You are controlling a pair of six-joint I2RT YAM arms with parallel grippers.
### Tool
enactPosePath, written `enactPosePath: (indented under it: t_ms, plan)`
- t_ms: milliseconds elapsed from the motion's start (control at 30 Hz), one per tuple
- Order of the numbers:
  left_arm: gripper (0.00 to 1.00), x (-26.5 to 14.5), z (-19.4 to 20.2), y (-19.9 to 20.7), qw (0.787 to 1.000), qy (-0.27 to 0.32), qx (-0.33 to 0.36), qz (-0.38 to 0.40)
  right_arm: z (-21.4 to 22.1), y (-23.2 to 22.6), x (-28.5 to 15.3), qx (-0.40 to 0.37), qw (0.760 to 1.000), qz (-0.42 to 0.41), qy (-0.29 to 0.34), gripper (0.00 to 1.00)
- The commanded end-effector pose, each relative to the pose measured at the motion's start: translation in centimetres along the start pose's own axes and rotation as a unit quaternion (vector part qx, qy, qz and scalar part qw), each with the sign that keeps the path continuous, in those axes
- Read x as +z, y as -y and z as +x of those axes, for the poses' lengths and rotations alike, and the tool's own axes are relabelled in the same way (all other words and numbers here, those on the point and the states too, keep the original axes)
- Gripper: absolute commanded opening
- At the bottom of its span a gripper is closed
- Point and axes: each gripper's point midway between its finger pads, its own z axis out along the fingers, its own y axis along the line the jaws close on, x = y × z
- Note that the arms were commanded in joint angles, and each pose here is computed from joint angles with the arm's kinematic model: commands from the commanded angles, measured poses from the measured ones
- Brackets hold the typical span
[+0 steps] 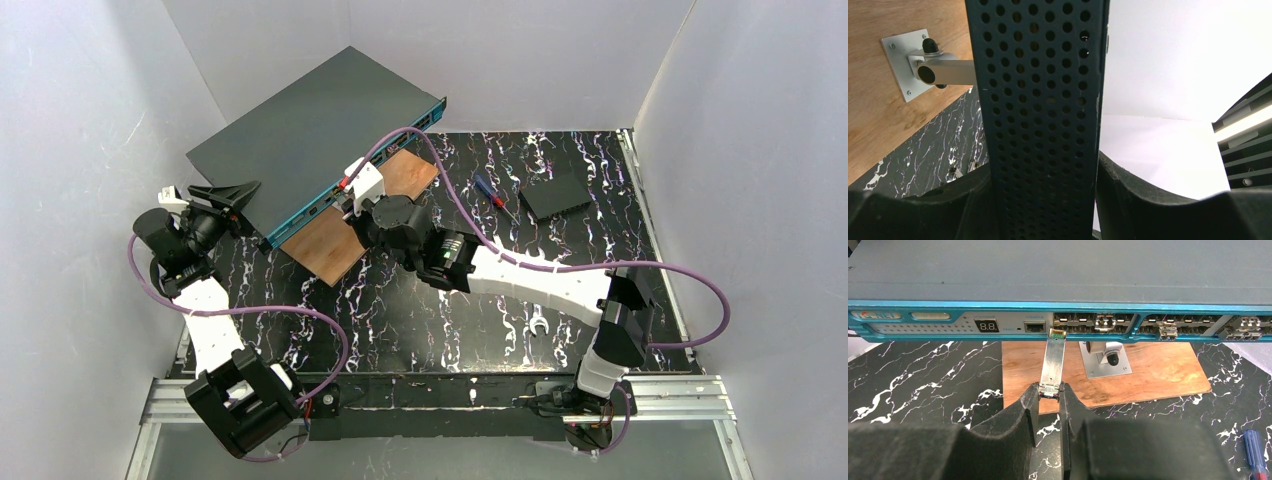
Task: Insert the plug into the switch port
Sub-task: Insert the connector into the switch port.
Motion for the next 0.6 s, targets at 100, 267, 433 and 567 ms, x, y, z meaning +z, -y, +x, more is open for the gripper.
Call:
enactPosePath:
  t_ms: [100,267,433,567]
  plan:
    - [0.00,-0.22,1.24,-0.36,0.999,-0.026,0.022,0.000,-3.25,0.73,-0.55,0.024,0.999,0.020,0.039,0.01]
    - [0.00,-0.22,1.26,-0.37,0.999,-0.026,0.022,0.000,-3.27,0.84,-0.58,0.024,0.999,0.022,0.040,0.01]
    - [0.00,-0.22,1.25,-0.38,0.999,-0.026,0.022,0.000,-3.34,0.86,-0.55,0.026,0.999,0.023,0.041,0.01]
    - [0.00,-0.21,1.29,-0.42,0.999,-0.027,0.021,0.000,-3.51,0.82,-0.75,0.026,0.998,0.020,0.044,0.01]
